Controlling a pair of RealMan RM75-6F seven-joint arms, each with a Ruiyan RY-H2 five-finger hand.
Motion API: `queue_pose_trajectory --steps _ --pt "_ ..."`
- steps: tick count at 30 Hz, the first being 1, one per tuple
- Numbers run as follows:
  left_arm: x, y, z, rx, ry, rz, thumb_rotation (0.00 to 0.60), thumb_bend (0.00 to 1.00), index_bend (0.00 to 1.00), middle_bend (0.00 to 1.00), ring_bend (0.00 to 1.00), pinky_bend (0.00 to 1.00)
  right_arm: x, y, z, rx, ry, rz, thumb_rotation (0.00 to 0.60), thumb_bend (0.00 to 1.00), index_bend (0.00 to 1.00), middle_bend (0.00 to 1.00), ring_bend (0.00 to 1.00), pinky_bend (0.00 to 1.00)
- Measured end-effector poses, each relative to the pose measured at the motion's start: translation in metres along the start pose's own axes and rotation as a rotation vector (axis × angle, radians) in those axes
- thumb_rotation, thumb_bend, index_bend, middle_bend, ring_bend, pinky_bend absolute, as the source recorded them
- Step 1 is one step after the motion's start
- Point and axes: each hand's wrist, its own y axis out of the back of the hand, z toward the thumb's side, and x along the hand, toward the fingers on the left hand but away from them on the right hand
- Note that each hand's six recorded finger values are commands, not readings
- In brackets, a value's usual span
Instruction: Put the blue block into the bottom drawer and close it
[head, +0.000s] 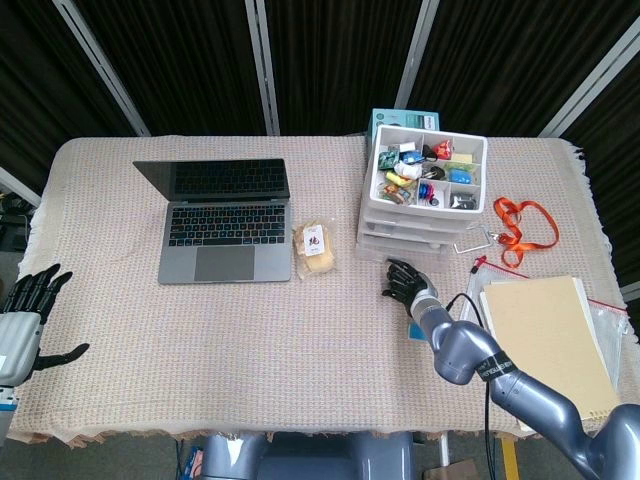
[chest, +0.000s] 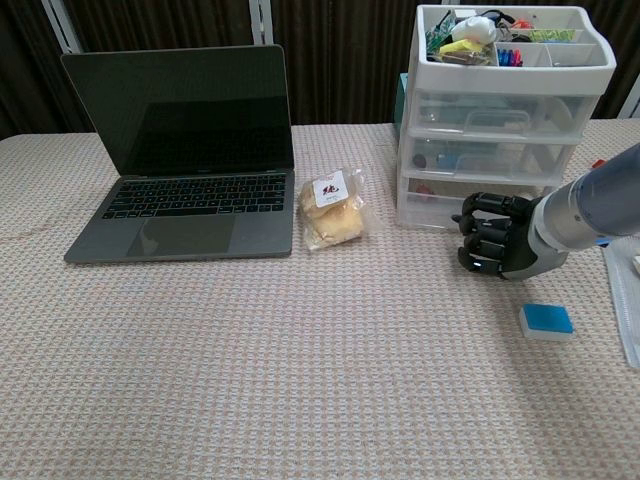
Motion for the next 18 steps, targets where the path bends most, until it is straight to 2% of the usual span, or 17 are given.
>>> queue_pose_trajectory --steps 15,18 --pt "-0.002 0.0 0.002 -0.002 -0.009 -0.001 0.6 0.1 0.09 0.0 0.0 0.0 0.029 0.002 -0.03 0.066 -0.035 0.058 0.6 0.51 0.38 0.79 0.8 0.68" --pt "-0.002 0.0 0.002 -0.002 -0.008 -0.001 0.6 0.1 0.09 0.0 0.0 0.0 0.033 0.004 -0.032 0.074 -0.031 0.059 0.6 0.51 0.34 0.79 0.8 0.68"
